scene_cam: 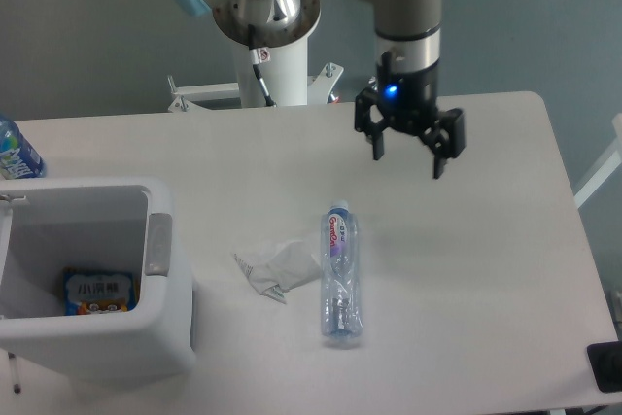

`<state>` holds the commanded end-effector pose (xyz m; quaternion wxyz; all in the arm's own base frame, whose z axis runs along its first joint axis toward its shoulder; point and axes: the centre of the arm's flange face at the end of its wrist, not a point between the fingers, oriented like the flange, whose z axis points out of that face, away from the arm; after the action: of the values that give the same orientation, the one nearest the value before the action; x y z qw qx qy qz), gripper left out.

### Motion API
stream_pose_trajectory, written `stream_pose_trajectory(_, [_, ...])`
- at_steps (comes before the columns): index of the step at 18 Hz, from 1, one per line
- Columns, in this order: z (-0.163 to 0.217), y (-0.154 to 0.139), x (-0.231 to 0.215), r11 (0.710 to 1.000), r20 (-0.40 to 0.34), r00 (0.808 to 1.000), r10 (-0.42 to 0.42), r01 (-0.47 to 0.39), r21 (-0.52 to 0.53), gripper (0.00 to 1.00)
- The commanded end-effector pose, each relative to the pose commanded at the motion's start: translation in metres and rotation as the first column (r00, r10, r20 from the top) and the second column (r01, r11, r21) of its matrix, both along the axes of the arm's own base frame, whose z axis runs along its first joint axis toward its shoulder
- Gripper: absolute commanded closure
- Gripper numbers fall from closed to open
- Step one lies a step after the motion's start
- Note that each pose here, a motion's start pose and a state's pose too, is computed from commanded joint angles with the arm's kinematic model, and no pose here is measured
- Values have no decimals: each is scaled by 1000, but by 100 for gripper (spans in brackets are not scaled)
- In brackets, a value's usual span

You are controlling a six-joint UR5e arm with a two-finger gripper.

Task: Place the trash in the trash can
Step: 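Lower the gripper onto the crumpled white tissue and close on it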

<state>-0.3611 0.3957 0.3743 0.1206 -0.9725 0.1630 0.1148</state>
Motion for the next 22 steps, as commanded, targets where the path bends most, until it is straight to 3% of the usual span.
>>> stream_pose_trajectory(8, [-67,51,32,982,95,981,-169,176,-72,0])
stream_pose_trajectory(15, [-126,85,64,958,190,954,-233,259,-125,0])
stream_pose_trajectory(22, [-155,110,81,954,178,951,-253,276,-117,0])
